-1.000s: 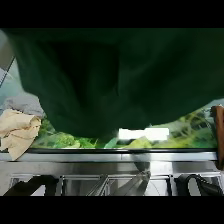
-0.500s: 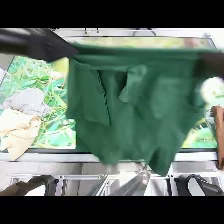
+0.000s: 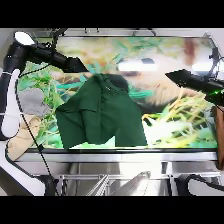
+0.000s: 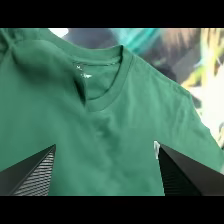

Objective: Fold the shirts.

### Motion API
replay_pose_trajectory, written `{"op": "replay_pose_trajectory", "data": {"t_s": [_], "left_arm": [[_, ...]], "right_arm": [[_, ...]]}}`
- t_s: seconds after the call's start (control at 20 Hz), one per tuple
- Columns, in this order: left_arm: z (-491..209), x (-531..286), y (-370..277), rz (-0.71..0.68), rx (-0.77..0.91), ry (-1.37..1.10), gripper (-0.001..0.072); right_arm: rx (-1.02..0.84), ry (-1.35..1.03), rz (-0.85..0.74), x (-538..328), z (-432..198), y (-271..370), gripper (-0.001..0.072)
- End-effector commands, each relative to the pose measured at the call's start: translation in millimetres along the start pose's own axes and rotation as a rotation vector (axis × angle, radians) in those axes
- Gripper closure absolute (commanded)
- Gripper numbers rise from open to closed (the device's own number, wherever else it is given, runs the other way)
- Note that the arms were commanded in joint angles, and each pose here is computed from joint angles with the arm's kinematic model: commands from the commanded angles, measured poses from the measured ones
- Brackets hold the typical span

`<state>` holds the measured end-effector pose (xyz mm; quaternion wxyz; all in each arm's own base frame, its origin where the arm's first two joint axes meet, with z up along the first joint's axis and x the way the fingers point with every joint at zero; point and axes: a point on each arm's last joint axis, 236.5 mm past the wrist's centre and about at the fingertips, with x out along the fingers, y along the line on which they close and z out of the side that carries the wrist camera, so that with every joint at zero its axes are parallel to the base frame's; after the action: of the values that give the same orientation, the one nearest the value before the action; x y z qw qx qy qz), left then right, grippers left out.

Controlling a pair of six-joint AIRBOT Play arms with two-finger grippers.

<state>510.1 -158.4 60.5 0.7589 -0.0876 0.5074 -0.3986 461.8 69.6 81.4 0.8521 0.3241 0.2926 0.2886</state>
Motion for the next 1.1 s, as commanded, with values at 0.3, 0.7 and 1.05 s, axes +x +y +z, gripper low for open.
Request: {"op": "replay_pose_trajectory", "data": {"t_s": [0.3, 0.7, 1.05], "left_arm": [[-106, -61, 19, -0.142, -0.429, 0.143, -0.0005], [-219, -85, -4, -0.125, -0.722, 0.104, 0.0081], [-301, -106, 29, 0.165, -0.888, -0.009, 0.0082]], "right_arm": [[0.073, 0.543, -0.212, -9, -129, -64, 0.0311], [0.184, 0.725, -0.094, 65, -213, -44, 0.0313], [0.190, 0.763, -0.026, 109, -230, -24, 0.0327]]}}
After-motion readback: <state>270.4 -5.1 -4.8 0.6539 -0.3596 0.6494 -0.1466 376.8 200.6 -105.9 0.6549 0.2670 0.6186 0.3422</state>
